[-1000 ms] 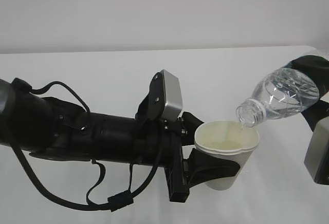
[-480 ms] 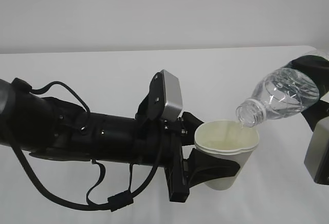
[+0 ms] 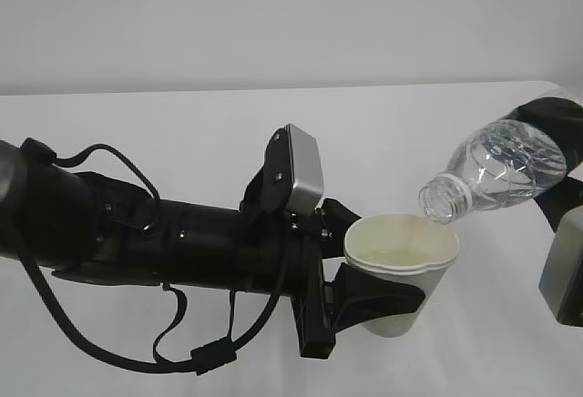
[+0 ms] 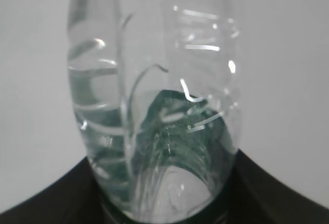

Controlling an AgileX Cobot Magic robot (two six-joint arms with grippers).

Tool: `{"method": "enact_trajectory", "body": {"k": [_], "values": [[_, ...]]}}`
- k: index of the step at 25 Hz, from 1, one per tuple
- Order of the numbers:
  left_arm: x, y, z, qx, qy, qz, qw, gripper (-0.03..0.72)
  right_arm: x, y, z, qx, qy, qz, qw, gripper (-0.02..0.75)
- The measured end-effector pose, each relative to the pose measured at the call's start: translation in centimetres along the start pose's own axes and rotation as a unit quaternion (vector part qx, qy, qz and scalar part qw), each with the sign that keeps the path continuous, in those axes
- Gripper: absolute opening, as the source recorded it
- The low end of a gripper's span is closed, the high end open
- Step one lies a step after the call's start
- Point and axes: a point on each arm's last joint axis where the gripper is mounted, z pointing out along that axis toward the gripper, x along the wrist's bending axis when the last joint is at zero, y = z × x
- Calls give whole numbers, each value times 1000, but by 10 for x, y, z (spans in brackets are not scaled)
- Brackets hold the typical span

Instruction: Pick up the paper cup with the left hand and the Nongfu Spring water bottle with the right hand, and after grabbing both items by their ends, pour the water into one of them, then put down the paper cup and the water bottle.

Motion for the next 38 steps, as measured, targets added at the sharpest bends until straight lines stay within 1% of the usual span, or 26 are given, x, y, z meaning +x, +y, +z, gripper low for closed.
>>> {"method": "enact_trajectory", "body": {"k": [23, 38], "values": [[0, 0, 0, 1, 1, 0, 1000, 420, 0, -1, 0, 7, -1, 6, 1000, 424], [0, 0, 0, 1, 1, 0, 1000, 420, 0, -1, 0, 7, -1, -14, 1000, 424]]}}
